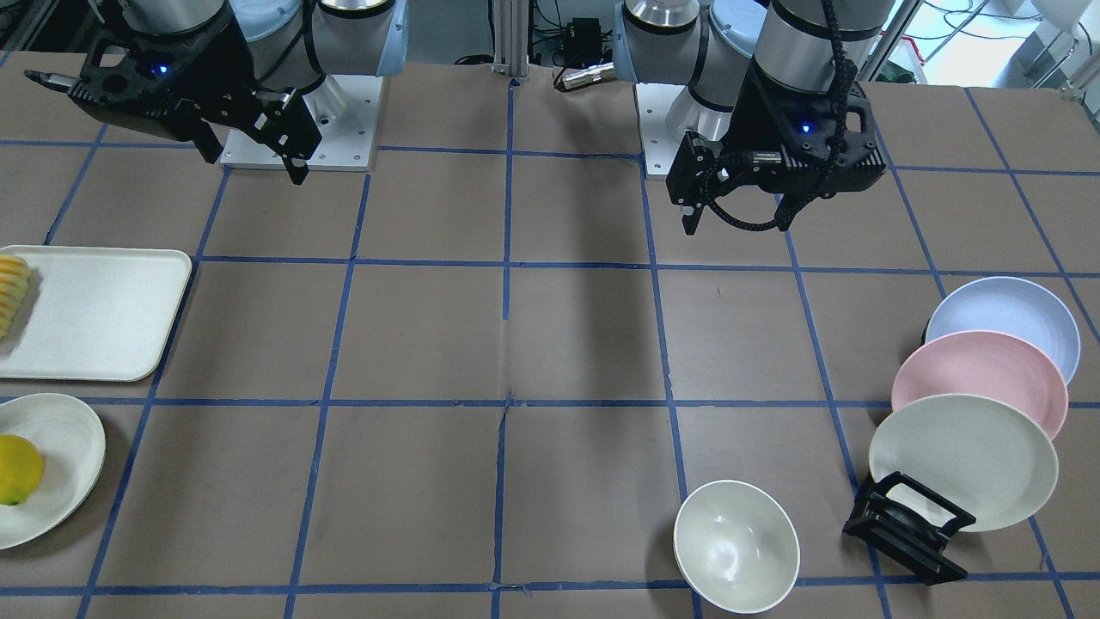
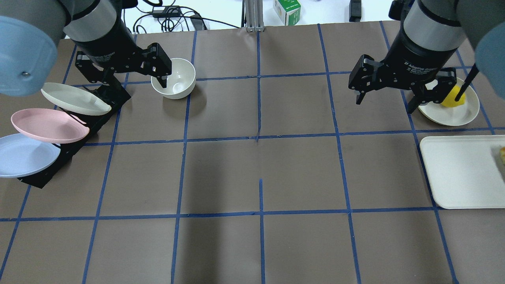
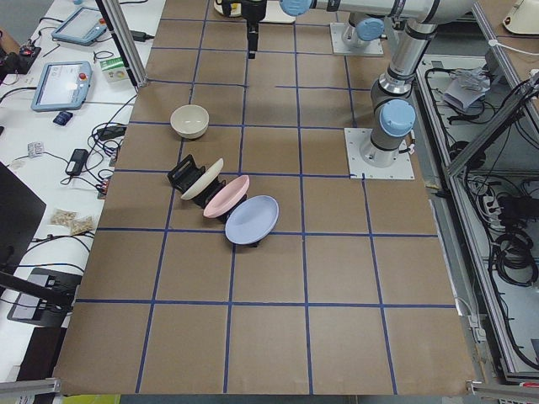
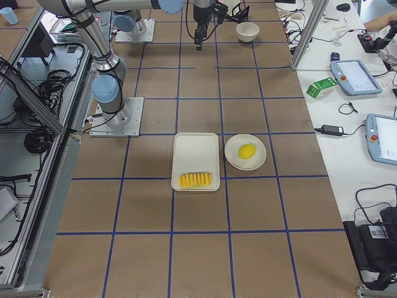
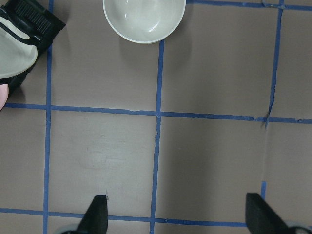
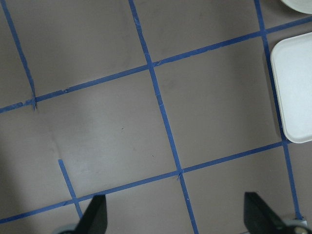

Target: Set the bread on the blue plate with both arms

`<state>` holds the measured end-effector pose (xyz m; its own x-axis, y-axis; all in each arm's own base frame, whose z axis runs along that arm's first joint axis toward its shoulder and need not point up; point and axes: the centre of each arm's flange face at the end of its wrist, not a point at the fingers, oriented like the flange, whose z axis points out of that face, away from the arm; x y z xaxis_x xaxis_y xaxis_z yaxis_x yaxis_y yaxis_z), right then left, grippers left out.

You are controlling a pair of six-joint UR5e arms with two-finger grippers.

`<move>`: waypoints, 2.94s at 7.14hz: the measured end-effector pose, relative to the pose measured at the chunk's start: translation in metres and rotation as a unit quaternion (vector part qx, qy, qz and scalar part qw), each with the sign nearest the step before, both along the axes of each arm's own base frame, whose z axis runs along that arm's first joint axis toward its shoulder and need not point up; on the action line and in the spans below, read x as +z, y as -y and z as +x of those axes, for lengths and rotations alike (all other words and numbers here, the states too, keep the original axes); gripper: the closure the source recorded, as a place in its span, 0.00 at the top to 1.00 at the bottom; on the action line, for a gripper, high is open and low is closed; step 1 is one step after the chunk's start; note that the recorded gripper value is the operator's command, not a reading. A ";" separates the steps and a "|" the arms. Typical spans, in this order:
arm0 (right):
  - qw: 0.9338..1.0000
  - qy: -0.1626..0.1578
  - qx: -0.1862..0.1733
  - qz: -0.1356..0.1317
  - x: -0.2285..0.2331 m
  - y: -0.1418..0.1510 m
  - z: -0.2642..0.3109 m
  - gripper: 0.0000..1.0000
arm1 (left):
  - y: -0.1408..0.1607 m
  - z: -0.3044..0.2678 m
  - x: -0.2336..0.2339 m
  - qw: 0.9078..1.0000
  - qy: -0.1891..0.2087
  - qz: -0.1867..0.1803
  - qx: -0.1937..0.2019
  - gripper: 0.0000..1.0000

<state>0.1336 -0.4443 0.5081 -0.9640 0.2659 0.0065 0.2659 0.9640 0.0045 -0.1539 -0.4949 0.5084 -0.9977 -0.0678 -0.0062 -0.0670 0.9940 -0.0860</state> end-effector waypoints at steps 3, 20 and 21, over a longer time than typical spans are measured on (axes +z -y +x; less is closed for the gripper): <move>1.000 -0.001 0.000 0.002 -0.002 0.001 0.000 1.00 | 0.000 0.001 0.000 1.000 0.000 0.000 0.001 1.00; 0.990 -0.009 0.135 0.040 -0.183 0.015 -0.418 1.00 | -0.045 0.451 -0.073 0.927 0.034 0.039 0.373 1.00; 0.991 -0.020 0.130 0.035 -0.209 0.016 -0.440 1.00 | -0.048 0.463 -0.104 0.923 0.032 0.050 0.380 1.00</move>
<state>-0.3063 -0.4601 0.2994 -0.9984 0.0064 0.0566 0.0102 0.9976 0.0679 0.3096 -0.4466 0.4041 -0.6591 -0.7443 -0.1080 -0.7467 0.6647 -0.0241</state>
